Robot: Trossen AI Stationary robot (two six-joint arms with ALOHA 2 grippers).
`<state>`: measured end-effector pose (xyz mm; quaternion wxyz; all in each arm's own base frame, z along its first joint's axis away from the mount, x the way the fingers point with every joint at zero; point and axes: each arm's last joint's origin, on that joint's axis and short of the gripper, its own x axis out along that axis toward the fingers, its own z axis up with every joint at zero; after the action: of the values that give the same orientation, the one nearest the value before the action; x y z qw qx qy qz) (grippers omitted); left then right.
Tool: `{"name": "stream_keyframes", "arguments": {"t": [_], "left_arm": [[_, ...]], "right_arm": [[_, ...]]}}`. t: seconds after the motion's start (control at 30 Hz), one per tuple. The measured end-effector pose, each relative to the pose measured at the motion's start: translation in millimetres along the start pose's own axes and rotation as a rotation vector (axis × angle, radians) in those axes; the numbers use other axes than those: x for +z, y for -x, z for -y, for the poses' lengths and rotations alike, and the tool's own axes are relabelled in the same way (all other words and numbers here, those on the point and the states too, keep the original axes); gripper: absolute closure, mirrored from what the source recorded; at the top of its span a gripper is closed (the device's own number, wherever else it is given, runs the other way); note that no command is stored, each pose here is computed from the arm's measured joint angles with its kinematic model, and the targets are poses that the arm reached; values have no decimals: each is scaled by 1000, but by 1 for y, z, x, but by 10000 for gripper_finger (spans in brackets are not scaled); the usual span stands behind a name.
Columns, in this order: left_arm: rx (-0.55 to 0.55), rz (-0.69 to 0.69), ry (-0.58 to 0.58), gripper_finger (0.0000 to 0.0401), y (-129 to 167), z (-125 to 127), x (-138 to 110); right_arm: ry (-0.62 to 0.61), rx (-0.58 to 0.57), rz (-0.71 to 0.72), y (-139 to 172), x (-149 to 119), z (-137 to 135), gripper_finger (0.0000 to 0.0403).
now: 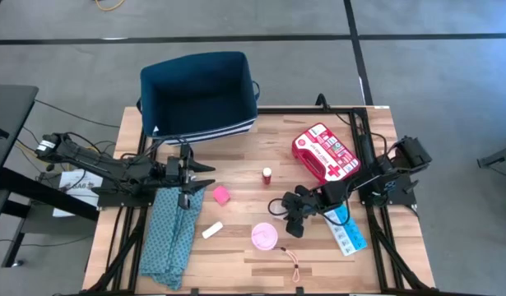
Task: Pick & place medical supplies in basket/bin
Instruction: Put the white rolled bandage into theblue bin
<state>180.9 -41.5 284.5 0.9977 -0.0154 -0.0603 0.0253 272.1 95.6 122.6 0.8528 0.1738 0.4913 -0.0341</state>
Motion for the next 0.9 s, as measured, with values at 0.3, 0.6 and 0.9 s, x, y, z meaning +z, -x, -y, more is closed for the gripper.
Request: {"name": "stream_keyframes", "arguments": {"t": [0.3,0.6,0.9], "left_arm": [[0,2,2,247,0,0,0],[0,10,6,247,0,0,1],[93,61,20,247,1,-3,6]], "right_arm": [[2,77,39,30,14,-28,315],[217,-1,372,155,77,-53,314],[368,-350,894,248,171,0,309]]}}
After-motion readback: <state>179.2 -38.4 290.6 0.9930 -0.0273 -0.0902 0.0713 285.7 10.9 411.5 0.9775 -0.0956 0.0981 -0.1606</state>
